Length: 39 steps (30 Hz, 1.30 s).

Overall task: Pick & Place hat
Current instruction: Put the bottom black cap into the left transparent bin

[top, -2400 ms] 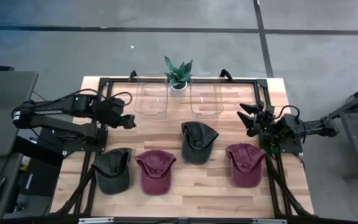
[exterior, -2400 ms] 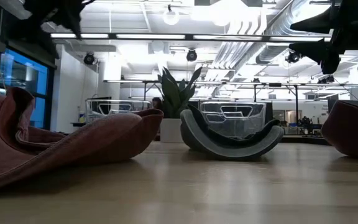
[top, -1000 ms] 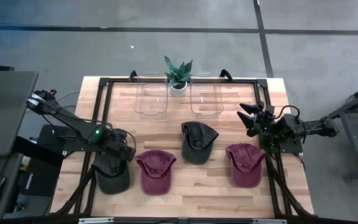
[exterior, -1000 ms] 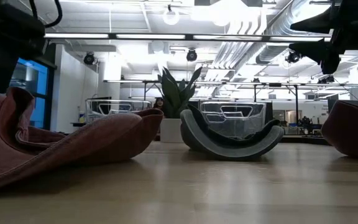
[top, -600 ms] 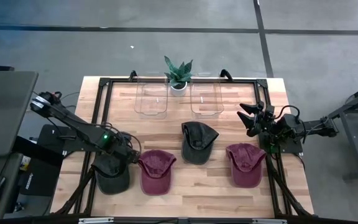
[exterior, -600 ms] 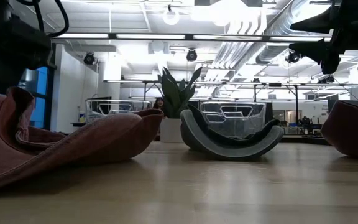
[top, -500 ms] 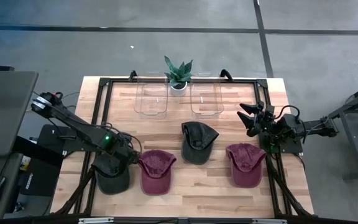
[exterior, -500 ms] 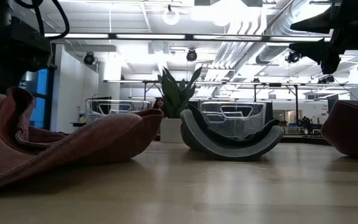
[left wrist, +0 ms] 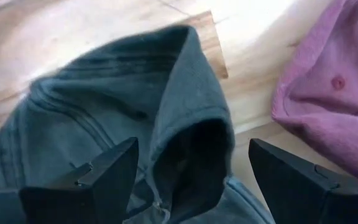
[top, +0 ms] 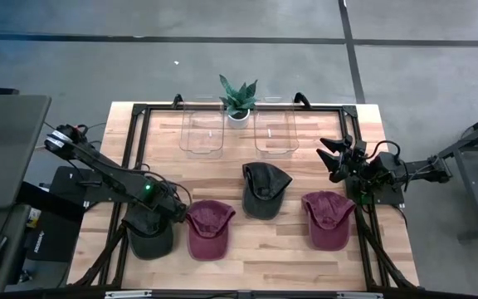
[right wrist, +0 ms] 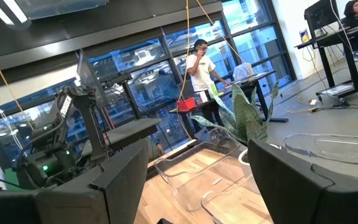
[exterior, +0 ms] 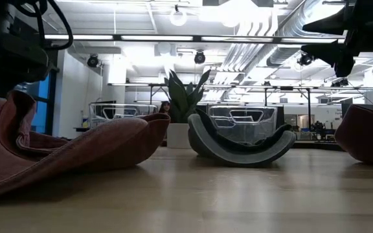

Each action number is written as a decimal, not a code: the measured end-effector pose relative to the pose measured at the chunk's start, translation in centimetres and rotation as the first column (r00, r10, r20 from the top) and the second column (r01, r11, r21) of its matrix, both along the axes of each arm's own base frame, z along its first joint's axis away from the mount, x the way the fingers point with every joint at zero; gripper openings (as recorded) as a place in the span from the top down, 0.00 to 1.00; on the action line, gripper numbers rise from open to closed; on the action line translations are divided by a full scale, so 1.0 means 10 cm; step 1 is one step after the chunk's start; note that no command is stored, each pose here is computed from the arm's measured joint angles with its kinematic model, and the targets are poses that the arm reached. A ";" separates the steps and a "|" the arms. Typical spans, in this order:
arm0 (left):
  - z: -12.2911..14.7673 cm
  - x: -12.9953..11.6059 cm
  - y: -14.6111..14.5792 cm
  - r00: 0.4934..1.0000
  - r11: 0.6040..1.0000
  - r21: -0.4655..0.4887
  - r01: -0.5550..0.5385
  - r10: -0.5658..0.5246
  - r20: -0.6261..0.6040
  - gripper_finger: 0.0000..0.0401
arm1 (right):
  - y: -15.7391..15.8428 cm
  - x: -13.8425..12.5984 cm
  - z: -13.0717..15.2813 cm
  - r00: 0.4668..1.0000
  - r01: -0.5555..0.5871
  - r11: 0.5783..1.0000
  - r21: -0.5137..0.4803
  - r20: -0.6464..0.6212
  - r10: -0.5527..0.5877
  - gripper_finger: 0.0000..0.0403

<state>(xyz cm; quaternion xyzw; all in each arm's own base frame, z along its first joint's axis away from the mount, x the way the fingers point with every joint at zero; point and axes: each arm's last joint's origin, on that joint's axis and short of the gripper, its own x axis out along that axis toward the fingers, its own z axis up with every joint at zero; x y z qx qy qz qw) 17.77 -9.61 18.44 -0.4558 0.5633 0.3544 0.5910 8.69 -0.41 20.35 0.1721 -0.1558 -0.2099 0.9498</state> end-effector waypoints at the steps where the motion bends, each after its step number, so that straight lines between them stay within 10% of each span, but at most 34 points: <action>1: 0.00 0.00 0.00 1.000 1.000 -0.006 0.001 -0.001 0.000 0.26 | 0.00 0.00 0.00 1.000 0.000 1.000 0.000 0.000 0.000 0.33; 22: -0.16 -0.04 0.00 0.999 0.995 -0.085 -0.049 0.047 -0.026 0.29 | 0.00 0.00 0.00 1.000 0.000 1.000 0.000 0.000 0.000 0.33; 39: -0.16 -0.04 -0.01 0.999 0.995 -0.101 -0.027 0.024 -0.030 0.81 | 0.00 0.00 0.00 1.000 0.000 1.000 0.000 0.000 0.000 0.33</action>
